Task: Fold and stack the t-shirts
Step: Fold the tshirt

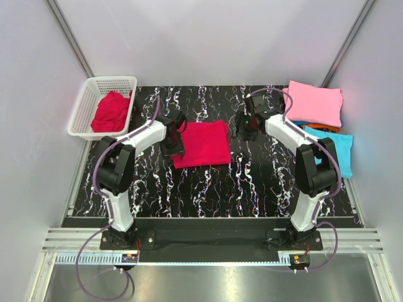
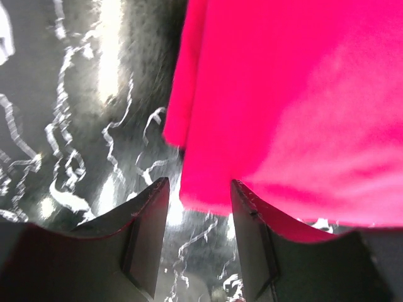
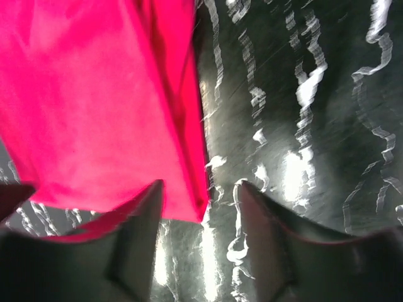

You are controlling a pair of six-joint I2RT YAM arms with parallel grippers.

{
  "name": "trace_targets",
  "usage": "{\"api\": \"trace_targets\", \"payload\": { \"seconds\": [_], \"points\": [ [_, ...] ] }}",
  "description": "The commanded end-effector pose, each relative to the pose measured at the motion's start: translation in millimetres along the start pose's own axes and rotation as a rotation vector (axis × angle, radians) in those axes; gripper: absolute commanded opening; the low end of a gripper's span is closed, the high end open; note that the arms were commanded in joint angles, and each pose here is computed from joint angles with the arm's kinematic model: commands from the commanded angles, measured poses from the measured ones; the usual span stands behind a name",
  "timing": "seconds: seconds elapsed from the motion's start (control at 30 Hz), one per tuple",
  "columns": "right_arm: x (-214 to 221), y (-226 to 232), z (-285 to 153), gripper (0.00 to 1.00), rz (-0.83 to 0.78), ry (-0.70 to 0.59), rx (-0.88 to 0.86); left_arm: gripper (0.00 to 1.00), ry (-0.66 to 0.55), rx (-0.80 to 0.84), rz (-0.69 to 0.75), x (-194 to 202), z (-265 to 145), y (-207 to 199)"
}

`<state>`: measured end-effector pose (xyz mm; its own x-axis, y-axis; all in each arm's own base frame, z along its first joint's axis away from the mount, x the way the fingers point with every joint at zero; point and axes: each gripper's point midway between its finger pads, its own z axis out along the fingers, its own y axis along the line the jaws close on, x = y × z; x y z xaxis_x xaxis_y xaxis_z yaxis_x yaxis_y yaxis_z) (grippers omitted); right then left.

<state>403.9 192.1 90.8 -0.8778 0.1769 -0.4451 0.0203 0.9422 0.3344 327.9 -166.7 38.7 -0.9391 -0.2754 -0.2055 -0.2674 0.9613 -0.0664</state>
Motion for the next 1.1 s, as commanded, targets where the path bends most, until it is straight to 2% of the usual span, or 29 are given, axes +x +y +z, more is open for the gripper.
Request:
{"api": "trace_targets", "payload": {
  "seconds": [0.0,0.03,0.13,0.2,0.23,0.37,0.5,0.73,1.07],
  "points": [
    [-12.7,-8.3,0.3,0.67,-0.015,0.001,-0.027,0.49,-0.074,0.035,0.008,-8.7,-31.9,3.9],
    [-12.8,-11.6,8.8,0.75,-0.012,0.010,-0.040,0.49,-0.076,0.045,0.009,-7.8,-34.7,3.5],
    [-9.9,-8.1,22.3,0.82,-0.039,0.027,-0.103,0.50,-0.099,0.085,0.015,-9.9,-48.2,-0.3],
    [-11.6,-5.0,29.3,0.81,-0.046,0.016,-0.140,0.50,-0.112,0.102,0.023,-11.6,-54.8,-1.2],
    [-10.5,-5.8,34.6,0.76,-0.039,0.022,-0.151,0.50,-0.121,0.117,0.025,-12.6,-60.4,-2.7],
    [-13.6,-3.7,46.8,0.68,-0.024,0.023,-0.238,0.50,-0.129,0.153,0.030,-15.1,-71.0,-2.3],
    [-15.1,1.0,56.1,0.67,0.001,0.038,-0.365,0.50,-0.126,0.169,0.020,-15.0,-74.2,0.9],
    [-1.8,-0.2,71.3,0.68,0.068,0.107,-0.492,0.50,-0.129,0.166,0.016,-18.3,-74.4,6.3],
    [7.1,8.6,73.5,0.81,0.104,0.147,-0.596,0.50,-0.116,0.163,0.014,-20.5,-68.7,6.5]
  ]
}}
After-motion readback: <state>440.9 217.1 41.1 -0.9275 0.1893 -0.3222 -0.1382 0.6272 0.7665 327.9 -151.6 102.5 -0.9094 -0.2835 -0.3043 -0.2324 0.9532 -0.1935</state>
